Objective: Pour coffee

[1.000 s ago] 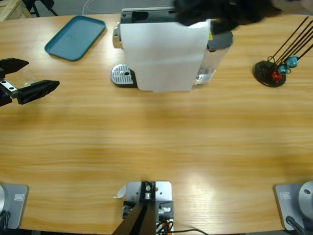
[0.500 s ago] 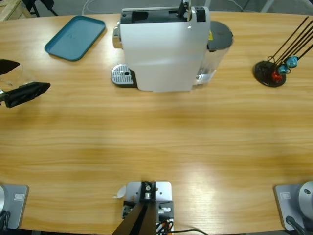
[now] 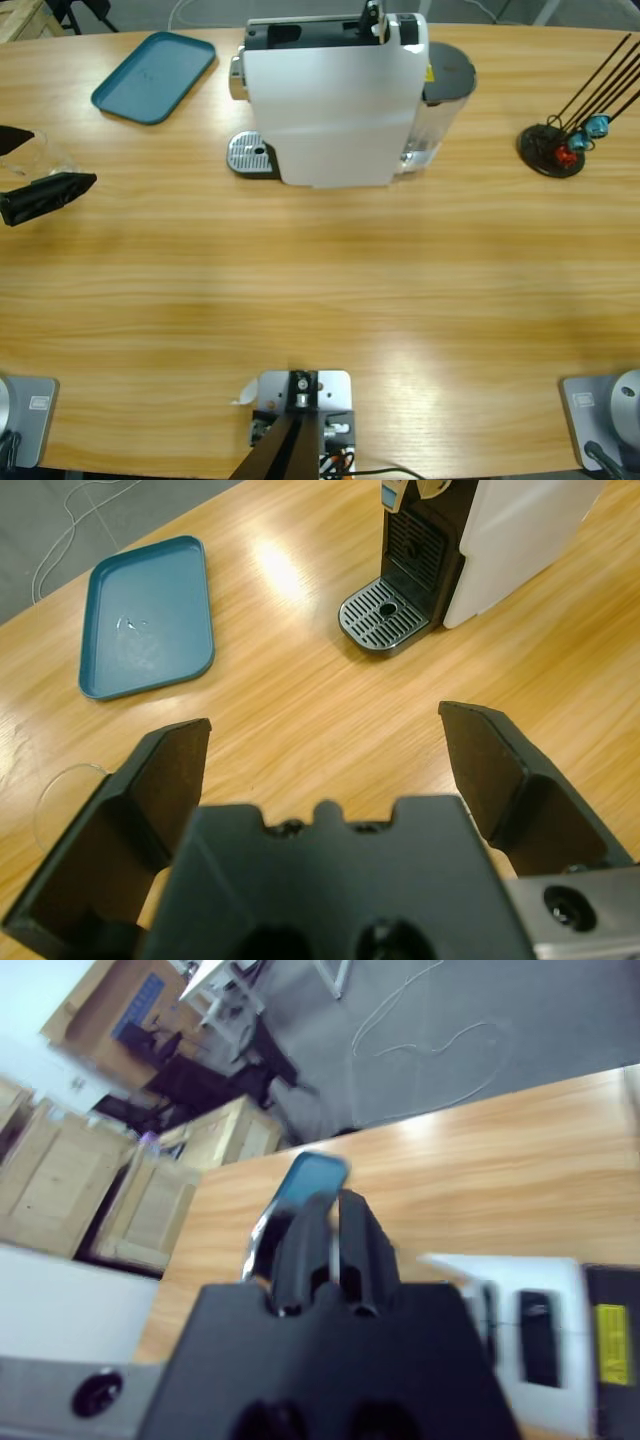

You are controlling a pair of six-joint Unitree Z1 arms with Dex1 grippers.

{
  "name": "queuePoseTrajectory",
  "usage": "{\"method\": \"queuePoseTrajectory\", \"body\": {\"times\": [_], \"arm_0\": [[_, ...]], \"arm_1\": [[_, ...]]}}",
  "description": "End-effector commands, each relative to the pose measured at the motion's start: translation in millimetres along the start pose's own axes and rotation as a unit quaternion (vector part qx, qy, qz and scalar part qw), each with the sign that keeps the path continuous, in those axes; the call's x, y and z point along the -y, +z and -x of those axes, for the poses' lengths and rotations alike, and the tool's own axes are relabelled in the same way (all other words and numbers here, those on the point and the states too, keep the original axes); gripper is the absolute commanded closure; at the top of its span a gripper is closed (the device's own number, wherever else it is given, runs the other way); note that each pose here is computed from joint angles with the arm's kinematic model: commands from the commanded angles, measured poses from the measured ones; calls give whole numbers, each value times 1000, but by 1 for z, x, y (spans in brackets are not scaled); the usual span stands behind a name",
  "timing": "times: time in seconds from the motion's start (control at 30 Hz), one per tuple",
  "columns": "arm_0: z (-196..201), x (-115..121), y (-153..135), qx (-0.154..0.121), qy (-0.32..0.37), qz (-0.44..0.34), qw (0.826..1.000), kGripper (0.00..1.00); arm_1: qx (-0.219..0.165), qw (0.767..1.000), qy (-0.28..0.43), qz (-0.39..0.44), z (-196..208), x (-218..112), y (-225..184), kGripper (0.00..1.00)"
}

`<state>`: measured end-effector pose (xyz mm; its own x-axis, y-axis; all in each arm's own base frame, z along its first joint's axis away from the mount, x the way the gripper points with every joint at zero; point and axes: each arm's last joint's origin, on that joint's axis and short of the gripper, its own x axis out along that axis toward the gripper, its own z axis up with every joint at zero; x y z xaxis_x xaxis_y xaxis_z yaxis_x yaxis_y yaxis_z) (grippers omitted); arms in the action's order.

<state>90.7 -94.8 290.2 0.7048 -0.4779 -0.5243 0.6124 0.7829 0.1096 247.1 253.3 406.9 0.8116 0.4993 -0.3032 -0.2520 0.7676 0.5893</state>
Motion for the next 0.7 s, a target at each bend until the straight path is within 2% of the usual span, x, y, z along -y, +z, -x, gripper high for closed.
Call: {"method": "queuePoseTrajectory", "body": {"times": [0.03, 0.43, 0.7], "arm_0": [[6, -4, -6, -6, 13, 8, 1000, 0], [6, -8, -9, -21, 25, 13, 999, 0], [8, -8, -6, -18, 24, 13, 999, 0]], "arm_1": [[-129, 987, 10, 95, -63, -9, -95, 1000], [-167, 976, -10, 140, -93, 4, -125, 1000], [-202, 963, -57, 169, -109, 25, -148, 1000]]}}
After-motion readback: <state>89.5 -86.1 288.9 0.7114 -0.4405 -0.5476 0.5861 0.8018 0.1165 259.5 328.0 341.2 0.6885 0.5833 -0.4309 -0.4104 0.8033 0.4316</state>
